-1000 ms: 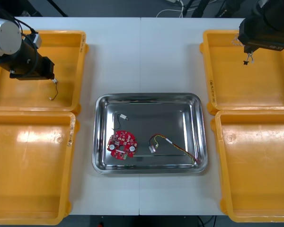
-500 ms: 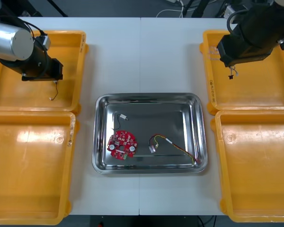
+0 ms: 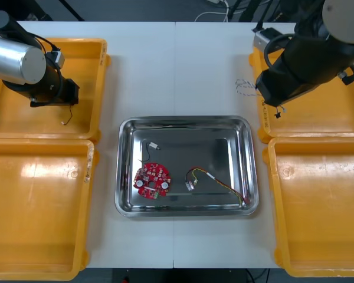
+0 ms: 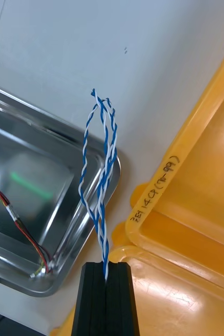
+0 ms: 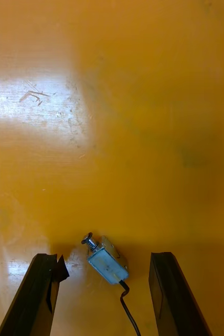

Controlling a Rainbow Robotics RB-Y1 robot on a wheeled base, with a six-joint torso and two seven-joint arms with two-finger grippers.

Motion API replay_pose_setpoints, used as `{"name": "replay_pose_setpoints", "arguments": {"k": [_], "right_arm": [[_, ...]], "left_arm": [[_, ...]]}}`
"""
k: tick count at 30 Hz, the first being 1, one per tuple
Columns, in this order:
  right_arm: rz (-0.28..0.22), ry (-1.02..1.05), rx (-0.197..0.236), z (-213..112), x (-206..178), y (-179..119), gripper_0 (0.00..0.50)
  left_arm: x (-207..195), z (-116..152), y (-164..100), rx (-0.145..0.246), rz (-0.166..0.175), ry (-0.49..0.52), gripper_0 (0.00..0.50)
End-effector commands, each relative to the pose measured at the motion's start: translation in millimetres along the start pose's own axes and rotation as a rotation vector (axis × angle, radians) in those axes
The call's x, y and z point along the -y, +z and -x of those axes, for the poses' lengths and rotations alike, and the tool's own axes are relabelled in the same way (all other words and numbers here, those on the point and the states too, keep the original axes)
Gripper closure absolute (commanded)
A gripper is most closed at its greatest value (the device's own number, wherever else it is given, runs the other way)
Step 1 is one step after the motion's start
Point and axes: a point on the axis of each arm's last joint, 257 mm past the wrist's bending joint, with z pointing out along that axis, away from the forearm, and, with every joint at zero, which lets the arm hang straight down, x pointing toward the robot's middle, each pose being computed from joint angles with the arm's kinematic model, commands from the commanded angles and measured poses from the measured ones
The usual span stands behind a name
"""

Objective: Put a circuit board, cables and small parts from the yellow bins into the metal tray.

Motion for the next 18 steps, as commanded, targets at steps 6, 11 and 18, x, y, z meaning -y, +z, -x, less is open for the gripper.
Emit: {"name": "replay_pose_setpoints", "arguments": {"k": [6,11,18], "right_arm": [[-0.027,-0.259,0.002,-13,-19,16,0.500],[-0.006,-0.382,0.030,-6,-30,21,0.500],[0.029,-0.526,0.072,10,-45,37,0.500]], "left_arm": [[24,24,-6,0.046,-0.023,0.135,0.000],[25,23,-6,0.045,-0.023,0.136,0.499],[25,22,-5,0.042,-0.024,0.135,0.500]]}}
